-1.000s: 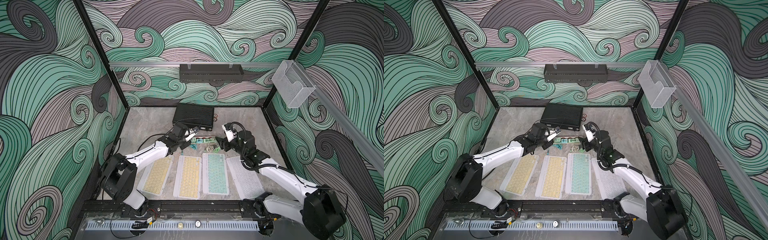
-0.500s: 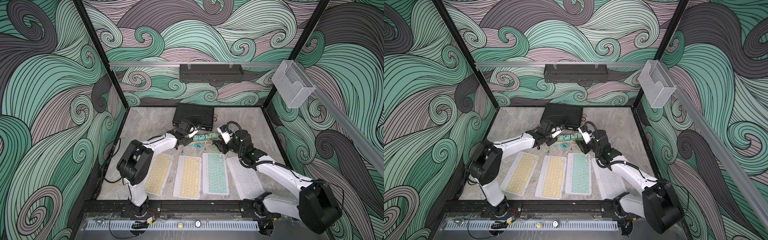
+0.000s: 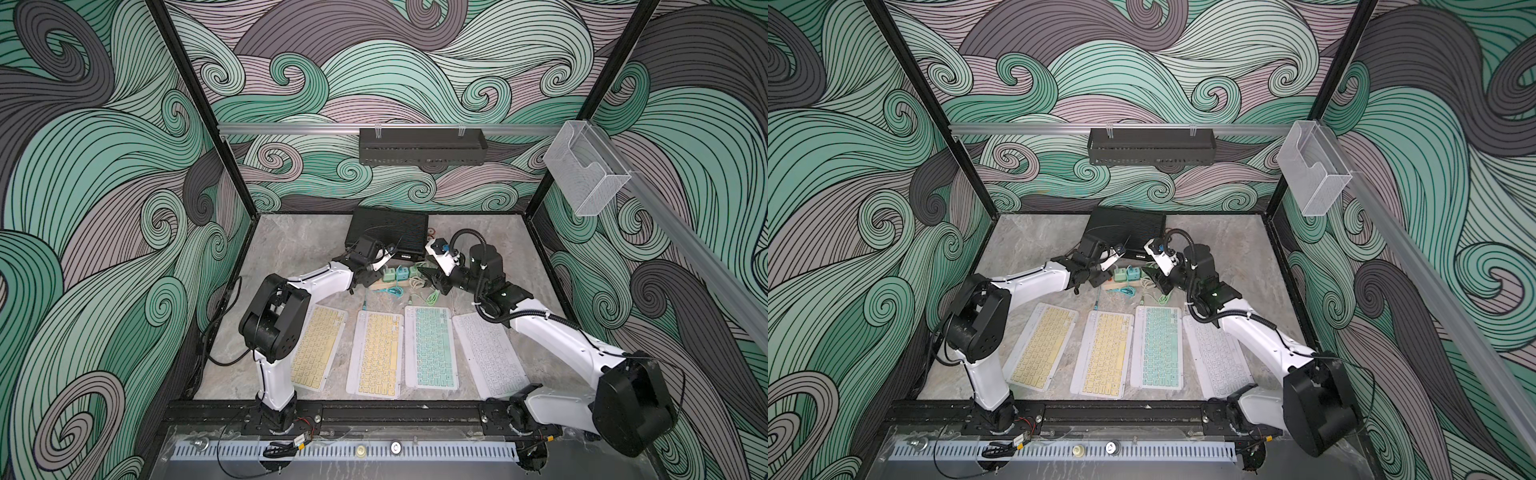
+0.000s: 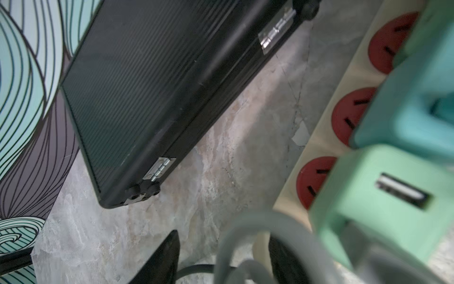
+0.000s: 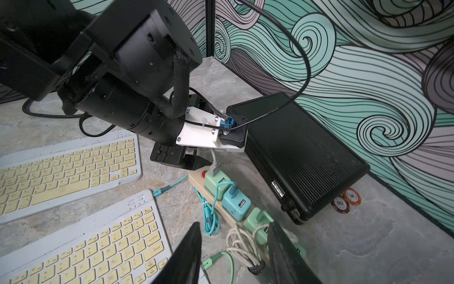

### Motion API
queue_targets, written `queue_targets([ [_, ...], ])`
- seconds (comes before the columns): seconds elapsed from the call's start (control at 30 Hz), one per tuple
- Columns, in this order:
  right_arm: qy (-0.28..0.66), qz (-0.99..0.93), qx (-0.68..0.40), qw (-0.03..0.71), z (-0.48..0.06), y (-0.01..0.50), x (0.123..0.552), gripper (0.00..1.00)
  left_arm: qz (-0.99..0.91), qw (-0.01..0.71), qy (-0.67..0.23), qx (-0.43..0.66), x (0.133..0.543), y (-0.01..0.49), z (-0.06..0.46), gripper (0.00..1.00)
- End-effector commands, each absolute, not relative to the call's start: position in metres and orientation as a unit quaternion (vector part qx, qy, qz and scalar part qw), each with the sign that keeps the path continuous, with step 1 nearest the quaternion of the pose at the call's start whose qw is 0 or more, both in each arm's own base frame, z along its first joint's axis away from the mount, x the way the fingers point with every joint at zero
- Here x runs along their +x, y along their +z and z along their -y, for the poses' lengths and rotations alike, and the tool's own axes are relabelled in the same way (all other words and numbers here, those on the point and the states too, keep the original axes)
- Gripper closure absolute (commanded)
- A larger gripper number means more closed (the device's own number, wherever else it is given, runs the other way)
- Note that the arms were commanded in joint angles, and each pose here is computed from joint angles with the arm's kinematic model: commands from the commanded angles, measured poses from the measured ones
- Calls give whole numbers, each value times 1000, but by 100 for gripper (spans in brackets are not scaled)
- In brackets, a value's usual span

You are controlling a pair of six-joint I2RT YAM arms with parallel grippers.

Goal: Unplug the wireless keyboard
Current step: Adjust the socket at the center of the board.

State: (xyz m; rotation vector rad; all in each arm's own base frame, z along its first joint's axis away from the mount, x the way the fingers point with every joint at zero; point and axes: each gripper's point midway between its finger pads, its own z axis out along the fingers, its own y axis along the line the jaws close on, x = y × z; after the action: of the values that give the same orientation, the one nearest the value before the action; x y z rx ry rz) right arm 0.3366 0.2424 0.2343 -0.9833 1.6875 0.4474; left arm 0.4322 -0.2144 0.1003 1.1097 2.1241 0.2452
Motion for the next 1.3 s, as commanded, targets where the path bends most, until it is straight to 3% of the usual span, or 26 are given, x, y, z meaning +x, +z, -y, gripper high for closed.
queue_targets([
  [0.0, 167, -686, -480, 521, -246, 233, 328, 50, -819, 423, 83, 379, 429, 149, 207, 31],
  [0.2, 127, -684, -552, 459, -246, 242, 333, 52, -837, 489, 79, 233, 414, 170, 165, 27],
  [0.37, 170, -687, -608, 360, -257, 242, 322, 56, -877, 460, 119, 68, 398, 149, 117, 12],
  [0.43, 172, -690, -615, 340, -260, 244, 325, 56, -888, 448, 74, 71, 388, 135, 123, 11],
  [0.53, 163, -688, -630, 322, -267, 241, 328, 54, -888, 458, 2, 31, 386, 142, 119, 3],
  [0.6, 145, -682, -648, 306, -271, 237, 327, 52, -885, 466, 3, -12, 383, 149, 104, 1],
  [0.77, 85, -660, -700, 259, -288, 216, 325, 47, -879, 475, -42, -24, 379, 150, 112, 1],
  [1.13, 32, -638, -763, 96, -312, 169, 332, 51, -894, 444, -50, -28, 384, 134, 119, 1],
  [1.27, 23, -627, -774, 79, -319, 157, 334, 50, -894, 445, -50, -30, 383, 134, 119, 1],
])
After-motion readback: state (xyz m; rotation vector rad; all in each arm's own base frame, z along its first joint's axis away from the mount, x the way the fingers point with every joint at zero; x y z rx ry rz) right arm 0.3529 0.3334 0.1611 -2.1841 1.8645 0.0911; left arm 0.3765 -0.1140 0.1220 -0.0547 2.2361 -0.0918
